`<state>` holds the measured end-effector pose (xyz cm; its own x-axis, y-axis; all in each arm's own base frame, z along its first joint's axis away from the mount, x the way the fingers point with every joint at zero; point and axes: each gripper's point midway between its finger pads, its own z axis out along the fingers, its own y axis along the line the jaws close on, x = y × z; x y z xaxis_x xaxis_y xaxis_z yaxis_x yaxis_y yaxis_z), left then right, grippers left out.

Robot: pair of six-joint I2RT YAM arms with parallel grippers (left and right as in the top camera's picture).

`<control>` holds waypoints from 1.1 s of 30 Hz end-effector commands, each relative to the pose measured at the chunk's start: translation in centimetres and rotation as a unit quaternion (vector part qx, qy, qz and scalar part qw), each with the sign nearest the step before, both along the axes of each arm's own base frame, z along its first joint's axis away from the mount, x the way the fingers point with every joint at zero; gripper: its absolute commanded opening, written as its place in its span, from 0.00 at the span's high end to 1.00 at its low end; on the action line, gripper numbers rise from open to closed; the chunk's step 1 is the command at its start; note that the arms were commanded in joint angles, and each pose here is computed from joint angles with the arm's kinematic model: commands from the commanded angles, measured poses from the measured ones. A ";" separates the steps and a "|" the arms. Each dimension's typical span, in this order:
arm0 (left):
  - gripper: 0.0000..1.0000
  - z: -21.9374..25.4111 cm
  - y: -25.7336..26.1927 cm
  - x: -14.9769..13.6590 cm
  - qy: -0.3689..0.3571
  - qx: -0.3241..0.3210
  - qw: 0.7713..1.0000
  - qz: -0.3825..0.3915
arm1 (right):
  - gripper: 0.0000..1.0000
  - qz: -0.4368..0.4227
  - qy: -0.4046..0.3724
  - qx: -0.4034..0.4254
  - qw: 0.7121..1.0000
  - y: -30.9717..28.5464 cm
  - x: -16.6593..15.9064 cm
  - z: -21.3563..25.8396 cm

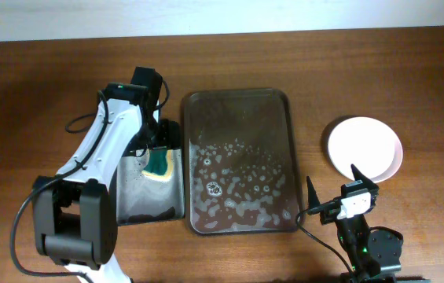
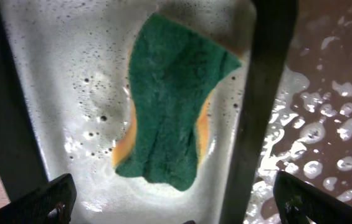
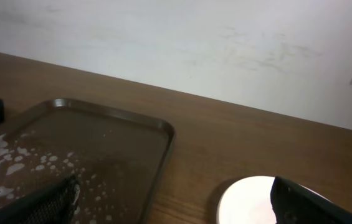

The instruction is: Clean dirty plates on tray and stack at the side

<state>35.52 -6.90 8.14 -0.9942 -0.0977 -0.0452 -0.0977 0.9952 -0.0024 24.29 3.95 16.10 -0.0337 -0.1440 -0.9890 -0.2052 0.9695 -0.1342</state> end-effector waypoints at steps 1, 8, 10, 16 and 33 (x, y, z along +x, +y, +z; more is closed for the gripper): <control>0.00 4.9 -3.1 -0.9 -0.068 -0.018 0.996 -0.046 | 0.01 -0.001 0.003 -0.004 1.000 0.0 0.0 -0.3; 0.01 19.8 1.1 -2.5 -0.391 0.030 0.920 -0.002 | 0.01 -0.001 0.004 -0.004 1.000 0.0 0.0 -0.3; 0.01 20.6 2.7 -4.1 -0.469 -0.019 0.883 -0.002 | 0.01 -0.001 0.004 -0.004 1.000 0.0 0.0 -0.3; 0.01 19.0 5.7 -10.9 -0.639 -0.033 0.768 -0.006 | 0.01 -0.001 0.003 -0.004 1.000 0.0 0.0 -0.3; 0.01 9.7 6.2 -10.9 -0.694 -0.026 0.719 0.003 | 0.01 -0.001 0.003 -0.004 1.000 0.0 0.0 -0.3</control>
